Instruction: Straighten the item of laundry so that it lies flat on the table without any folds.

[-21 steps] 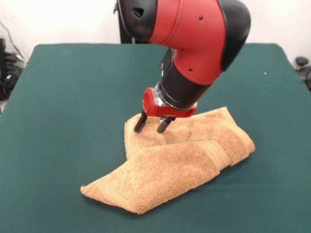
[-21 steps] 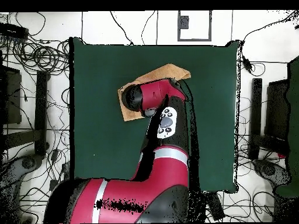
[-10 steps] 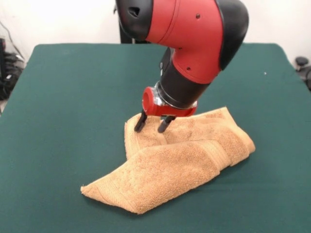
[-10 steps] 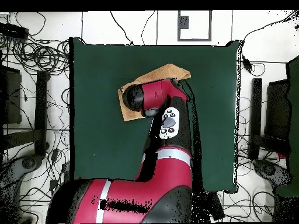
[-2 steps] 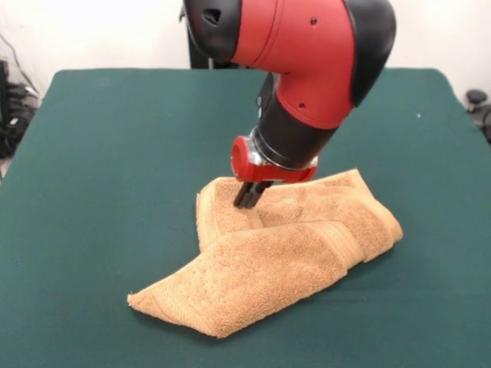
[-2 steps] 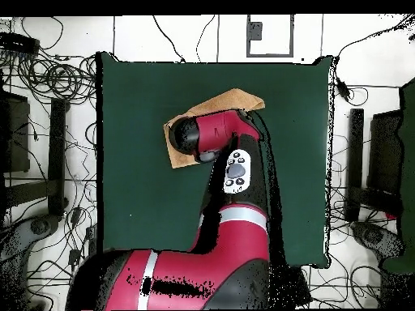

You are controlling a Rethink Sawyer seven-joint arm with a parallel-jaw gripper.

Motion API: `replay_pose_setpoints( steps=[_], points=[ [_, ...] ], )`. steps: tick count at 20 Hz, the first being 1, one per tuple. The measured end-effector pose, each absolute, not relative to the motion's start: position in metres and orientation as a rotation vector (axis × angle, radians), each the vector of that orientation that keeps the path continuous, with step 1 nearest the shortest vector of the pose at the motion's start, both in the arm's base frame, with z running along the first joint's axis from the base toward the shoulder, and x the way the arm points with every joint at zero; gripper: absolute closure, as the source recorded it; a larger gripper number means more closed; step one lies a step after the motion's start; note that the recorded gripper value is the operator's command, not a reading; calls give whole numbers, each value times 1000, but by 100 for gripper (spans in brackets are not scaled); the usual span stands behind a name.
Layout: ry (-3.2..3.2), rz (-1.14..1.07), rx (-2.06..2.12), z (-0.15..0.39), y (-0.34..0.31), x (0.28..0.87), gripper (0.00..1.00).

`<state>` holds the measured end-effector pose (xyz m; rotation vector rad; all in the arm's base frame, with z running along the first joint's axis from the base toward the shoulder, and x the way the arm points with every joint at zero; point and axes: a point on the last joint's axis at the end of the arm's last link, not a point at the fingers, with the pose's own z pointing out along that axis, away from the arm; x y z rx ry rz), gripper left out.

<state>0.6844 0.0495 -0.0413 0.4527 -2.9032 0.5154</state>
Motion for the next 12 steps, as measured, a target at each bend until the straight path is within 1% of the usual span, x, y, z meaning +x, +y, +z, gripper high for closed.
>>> replay_pose_setpoints(
  steps=[12],
  points=[
    [-2906,472,468,-47,64,681,100]
  ],
)
